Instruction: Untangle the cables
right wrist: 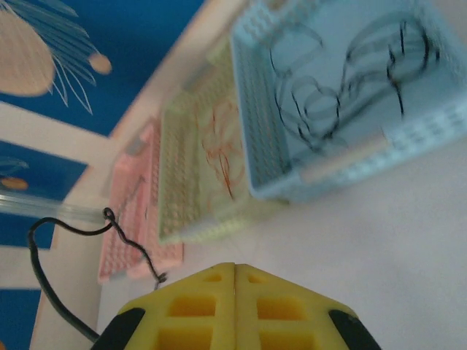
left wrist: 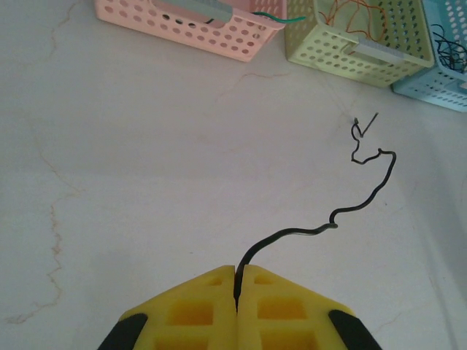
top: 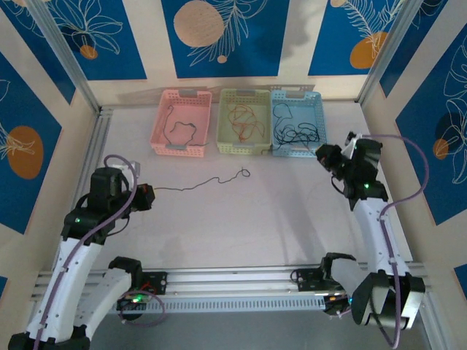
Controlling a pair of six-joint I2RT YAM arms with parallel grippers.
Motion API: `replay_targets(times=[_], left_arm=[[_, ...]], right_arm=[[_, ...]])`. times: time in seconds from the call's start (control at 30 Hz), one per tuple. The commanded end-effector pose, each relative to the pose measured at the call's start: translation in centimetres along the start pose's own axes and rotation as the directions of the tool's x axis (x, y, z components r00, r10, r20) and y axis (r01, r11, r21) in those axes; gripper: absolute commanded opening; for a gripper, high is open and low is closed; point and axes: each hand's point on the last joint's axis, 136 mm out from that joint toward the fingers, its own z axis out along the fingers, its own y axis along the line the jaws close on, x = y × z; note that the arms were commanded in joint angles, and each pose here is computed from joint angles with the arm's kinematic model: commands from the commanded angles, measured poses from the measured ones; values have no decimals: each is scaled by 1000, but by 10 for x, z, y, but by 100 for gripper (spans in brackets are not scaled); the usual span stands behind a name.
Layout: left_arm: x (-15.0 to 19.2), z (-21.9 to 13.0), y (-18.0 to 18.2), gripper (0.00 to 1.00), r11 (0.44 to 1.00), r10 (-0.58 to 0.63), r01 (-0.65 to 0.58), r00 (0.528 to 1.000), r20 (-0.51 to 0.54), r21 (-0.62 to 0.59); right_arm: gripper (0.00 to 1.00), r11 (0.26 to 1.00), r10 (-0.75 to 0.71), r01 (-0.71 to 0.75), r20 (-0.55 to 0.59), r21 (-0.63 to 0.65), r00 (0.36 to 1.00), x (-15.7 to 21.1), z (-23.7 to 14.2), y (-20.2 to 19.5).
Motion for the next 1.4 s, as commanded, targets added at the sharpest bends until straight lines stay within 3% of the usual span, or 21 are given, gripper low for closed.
replay_targets(times=[0.0,0.27,0.47,0.67,0.77,1.0,1.1,1.23,1.37], left_arm=[[-1,2,-8,0,999,5,-5,1000,5,52],[1,2,-11,0,997,4,-4,1000,-4,75],[2,5,-13,0,996,5,-4,1000,-15,84],[3,5,-13,0,996,4,-3,1000,-17,87],[3,6,-15,0,995,7,-5,1000,-19,97],[2,4,-25,0,988,13,-11,1000,-13,157],[1,3,-34,0,978,18,-16,1000,-7,210],[-4,0,-50,0,955,18,-18,1000,2,297],[-7,2,-55,0,947,17,-15,1000,-2,320]], right_arm=[[0,987,-16,-2,115,158,993,-38,14,-15],[0,936,34,-94,180,340,983,-92,89,-45],[1,916,100,-142,128,376,987,-93,159,-64],[47,917,186,-170,-11,360,982,-66,205,-70],[60,931,177,-154,-39,331,984,-61,199,-62],[62,962,166,-138,-104,236,981,-54,141,-38],[62,986,118,-95,-172,139,978,-37,115,-16],[62,992,-77,39,-335,-120,939,26,93,43],[64,921,-323,171,-445,-349,835,105,64,93]])
